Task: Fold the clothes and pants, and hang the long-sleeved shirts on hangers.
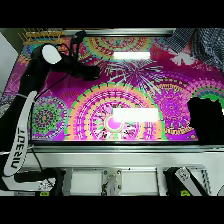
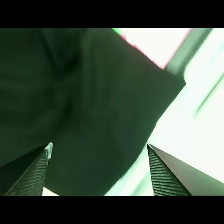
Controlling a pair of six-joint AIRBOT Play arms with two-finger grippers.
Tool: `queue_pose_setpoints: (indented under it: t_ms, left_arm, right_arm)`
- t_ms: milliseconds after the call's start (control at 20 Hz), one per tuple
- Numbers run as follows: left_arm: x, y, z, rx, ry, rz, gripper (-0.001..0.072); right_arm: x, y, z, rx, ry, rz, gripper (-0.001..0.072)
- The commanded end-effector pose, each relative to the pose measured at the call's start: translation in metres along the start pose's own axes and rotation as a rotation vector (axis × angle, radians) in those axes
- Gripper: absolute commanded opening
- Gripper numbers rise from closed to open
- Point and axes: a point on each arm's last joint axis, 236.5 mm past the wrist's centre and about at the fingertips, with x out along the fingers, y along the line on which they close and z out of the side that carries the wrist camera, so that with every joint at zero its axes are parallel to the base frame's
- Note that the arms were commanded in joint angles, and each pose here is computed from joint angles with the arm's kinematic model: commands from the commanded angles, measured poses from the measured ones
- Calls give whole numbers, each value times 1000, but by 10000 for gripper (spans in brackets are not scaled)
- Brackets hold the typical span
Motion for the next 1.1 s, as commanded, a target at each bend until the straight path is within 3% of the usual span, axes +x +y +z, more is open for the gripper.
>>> queue_pose_setpoints:
  t_ms: [0,200,350,500,650,700,750,1050]
  left_arm:
    - [-14,45,-29,-84,-28,103,11]
    - [-16,61,-69,-150,-21,128,11]
    - [-18,62,-85,-156,-24,132,11]
    - [-22,62,-94,-156,-40,135,11]
    - [-22,62,-96,-157,-38,135,11]
    - [-22,62,-95,-157,-38,135,11]
    - [-22,62,-96,-157,-37,135,11]
    - [-22,62,-97,-159,-31,134,11]
  right_arm:
    - [-53,73,30,-215,-196,162,648]
    - [-123,247,-32,-470,-195,634,651]
    - [-172,331,-105,-691,-168,866,651]
    - [-204,369,-171,-856,-117,1001,651]
    - [-210,378,-200,-920,-72,1035,646]
    - [-210,379,-203,-926,-69,1038,528]
    - [-211,379,-202,-925,-70,1038,26]
    - [-210,379,-202,-925,-70,1038,27]
